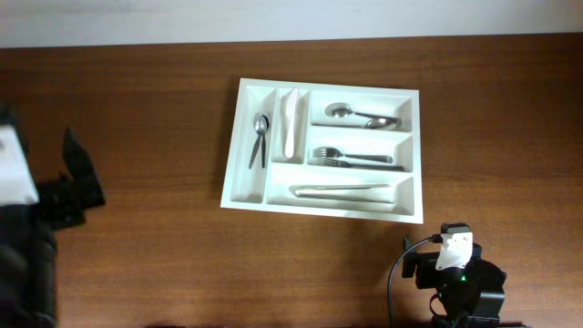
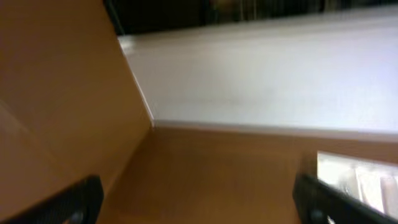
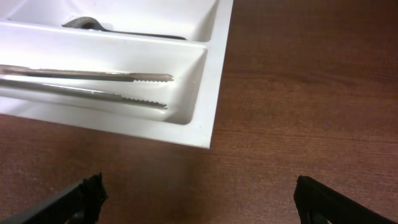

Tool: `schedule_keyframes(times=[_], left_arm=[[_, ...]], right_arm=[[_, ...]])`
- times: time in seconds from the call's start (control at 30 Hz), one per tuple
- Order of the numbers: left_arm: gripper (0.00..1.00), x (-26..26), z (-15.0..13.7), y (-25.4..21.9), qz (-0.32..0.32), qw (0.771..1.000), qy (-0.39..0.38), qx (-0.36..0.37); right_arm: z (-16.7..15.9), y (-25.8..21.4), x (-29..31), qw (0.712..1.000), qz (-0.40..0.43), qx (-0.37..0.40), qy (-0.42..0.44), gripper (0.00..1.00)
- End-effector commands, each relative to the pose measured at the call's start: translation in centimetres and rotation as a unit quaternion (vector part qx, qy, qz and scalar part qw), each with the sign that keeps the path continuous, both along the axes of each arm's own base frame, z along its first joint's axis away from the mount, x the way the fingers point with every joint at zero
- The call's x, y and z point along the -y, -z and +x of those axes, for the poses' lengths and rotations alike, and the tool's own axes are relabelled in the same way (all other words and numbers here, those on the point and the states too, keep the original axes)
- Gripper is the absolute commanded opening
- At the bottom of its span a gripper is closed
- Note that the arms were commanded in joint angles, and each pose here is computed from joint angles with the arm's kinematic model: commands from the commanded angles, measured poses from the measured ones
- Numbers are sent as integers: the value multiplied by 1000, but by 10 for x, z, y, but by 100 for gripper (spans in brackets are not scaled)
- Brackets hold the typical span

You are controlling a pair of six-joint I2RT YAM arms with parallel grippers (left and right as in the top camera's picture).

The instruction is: Pack container

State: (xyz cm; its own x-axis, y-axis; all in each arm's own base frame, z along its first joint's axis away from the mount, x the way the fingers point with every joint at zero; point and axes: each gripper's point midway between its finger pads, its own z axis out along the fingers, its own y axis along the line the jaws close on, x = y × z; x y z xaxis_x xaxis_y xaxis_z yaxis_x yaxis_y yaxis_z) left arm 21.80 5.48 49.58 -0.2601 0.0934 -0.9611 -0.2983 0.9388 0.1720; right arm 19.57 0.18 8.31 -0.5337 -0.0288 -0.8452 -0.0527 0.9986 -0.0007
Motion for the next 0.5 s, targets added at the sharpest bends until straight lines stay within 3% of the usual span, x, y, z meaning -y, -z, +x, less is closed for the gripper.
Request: schedule_keyframes(times=[0.0,0.23,0.47], left_arm=[[99,-3,10,64,10,1000,-6,-7],[99,27,30,169,-10,996,80,35],[99,32,32,247,-14,996,93,8]], right_arm=[[1,0,-3,1000,-2,5,-9,99],[1,0,-3,1000,-2,5,-8,99],[1,0,-3,1000,-2,4,-8,99]])
